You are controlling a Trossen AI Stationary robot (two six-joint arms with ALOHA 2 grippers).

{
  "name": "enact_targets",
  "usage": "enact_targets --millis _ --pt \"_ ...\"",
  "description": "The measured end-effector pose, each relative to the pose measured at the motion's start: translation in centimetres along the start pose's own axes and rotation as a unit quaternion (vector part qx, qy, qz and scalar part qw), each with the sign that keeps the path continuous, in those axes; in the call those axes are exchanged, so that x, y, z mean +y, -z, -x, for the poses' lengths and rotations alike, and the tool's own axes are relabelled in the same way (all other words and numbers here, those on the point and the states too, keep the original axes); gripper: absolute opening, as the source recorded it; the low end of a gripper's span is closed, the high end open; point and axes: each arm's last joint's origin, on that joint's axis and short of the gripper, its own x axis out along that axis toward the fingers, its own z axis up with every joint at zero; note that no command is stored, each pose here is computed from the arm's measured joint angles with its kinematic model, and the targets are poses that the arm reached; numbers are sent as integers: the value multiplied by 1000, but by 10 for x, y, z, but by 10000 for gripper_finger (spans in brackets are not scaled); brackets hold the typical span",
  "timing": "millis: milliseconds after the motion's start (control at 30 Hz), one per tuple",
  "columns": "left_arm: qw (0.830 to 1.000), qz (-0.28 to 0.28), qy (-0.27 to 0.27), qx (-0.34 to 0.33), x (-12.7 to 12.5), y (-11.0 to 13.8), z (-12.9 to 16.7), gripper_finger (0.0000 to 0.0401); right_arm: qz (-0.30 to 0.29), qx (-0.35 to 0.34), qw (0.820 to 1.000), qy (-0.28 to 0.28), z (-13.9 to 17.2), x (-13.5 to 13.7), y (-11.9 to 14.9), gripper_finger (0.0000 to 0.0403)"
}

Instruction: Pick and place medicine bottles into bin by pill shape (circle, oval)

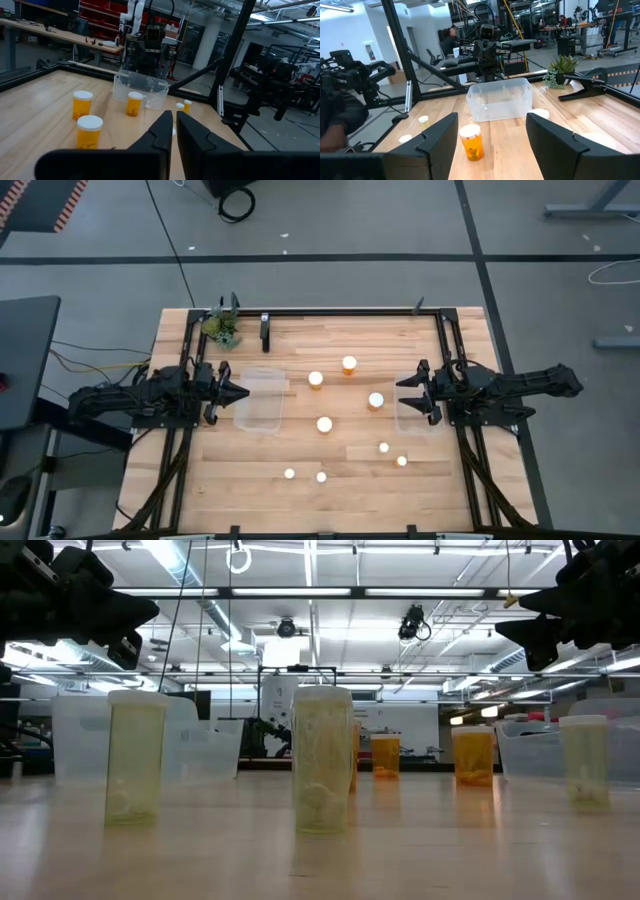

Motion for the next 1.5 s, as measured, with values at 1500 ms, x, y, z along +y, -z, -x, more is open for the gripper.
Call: enact_targets --millis 1500 --pt "1000 0 0 0 0 0 0 26 75 -167 983 3 4 4 -32 241"
